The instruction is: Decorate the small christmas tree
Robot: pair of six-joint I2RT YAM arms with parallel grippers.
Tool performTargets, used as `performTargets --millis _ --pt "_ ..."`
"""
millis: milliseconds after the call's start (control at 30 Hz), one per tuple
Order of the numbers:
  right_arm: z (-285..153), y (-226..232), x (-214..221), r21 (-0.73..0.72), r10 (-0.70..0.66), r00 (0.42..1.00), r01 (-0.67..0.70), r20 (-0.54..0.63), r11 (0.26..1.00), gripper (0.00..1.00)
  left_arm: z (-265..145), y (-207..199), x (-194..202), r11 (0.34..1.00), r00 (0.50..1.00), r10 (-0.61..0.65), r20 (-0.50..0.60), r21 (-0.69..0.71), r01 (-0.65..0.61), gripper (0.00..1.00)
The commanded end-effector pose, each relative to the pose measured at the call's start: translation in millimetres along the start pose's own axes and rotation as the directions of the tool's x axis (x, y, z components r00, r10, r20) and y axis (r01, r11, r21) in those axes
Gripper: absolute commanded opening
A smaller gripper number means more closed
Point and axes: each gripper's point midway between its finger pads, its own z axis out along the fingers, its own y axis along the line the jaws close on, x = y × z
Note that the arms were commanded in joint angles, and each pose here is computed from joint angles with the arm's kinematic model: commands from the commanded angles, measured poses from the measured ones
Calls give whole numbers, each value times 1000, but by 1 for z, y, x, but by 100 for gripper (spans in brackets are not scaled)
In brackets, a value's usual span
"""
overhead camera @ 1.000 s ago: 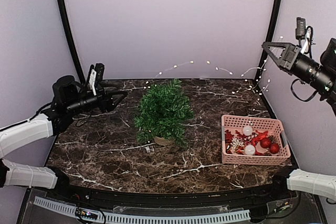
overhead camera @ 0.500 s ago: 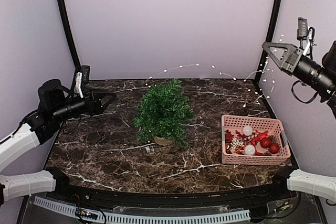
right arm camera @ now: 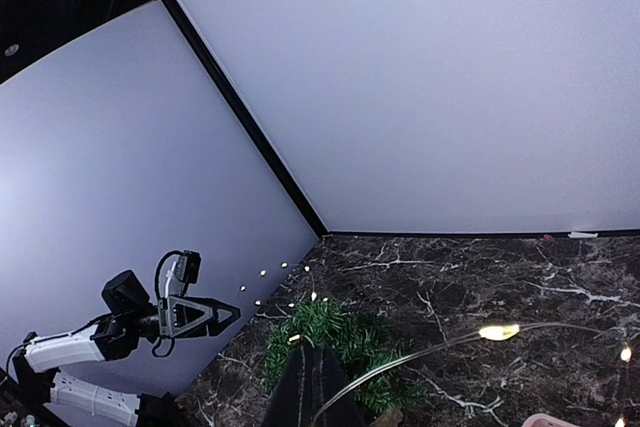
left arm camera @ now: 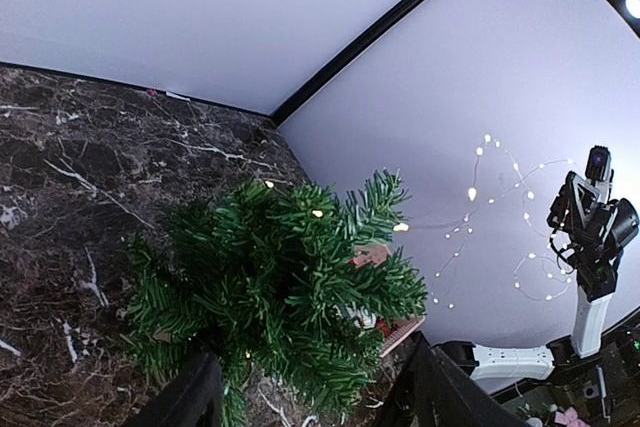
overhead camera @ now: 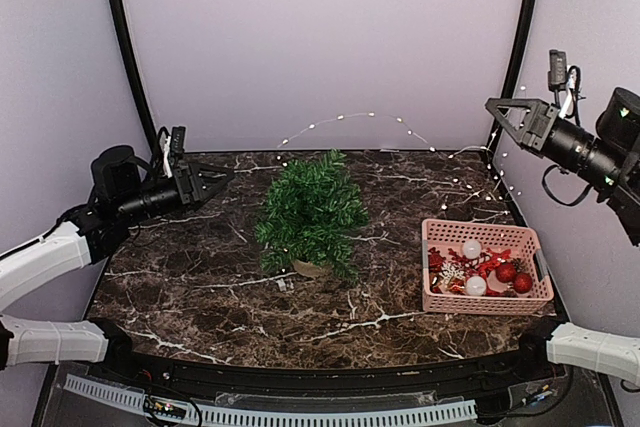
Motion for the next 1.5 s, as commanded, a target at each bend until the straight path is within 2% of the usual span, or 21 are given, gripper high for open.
performTargets --millis 0,100,133,233,367,600,700,767,800,833,867,900,933,1000,1233,1467 --pt "2 3 -9 -13 -16 999 17 38 1000 0 10 -29 -8 992 1000 4 3 126 -4 67" --pt "3 3 -10 -14 -21 999 22 35 1000 0 24 -40 -4 986 997 70 -29 155 -65 69" --pt "4 4 -11 -14 -22 999 23 35 1000 0 28 -55 -5 978 993 111 -29 182 -104 70" --pt "5 4 -11 -16 -25 999 25 32 1000 0 42 -63 -2 956 966 258 -33 152 -251 73" --pt "6 5 -10 -24 -25 999 25 28 999 0 54 -64 -16 917 921 390 -15 99 -387 79" --pt "6 5 -10 -24 -33 999 34 26 999 0 82 -53 -11 860 856 510 -82 71 -505 87" --pt "6 4 -10 -20 -33 999 33 25 999 0 88 -56 -10 832 828 554 -89 74 -549 86" --pt "7 3 -9 -18 -32 999 32 23 999 0 91 -57 -10 818 813 575 -89 81 -570 77" --pt "8 3 -9 -15 -30 999 30 22 999 0 93 -57 -10 811 806 585 -92 86 -579 62" --pt "8 3 -9 -16 -28 999 28 23 999 0 94 -56 -10 808 803 589 -91 87 -583 53" --pt "8 3 -9 -16 -27 999 28 22 999 0 95 -57 -11 803 798 596 -87 86 -590 36" --pt "8 3 -10 -14 -28 999 28 23 999 0 95 -57 -12 800 796 599 -84 83 -594 27" --pt "8 3 -10 -14 -28 999 29 26 999 0 95 -56 -14 795 791 607 -76 70 -603 14" --pt "8 2 -11 -10 -29 999 29 30 1000 0 94 -54 -21 786 783 618 -66 32 -618 2" --pt "13 0 -18 10 -27 999 26 43 1000 0 89 -52 -48 750 754 657 -25 -86 -656 0" --pt "9 1 -27 22 -16 997 14 71 1000 0 88 -55 -70 738 743 669 2 -121 -664 0"
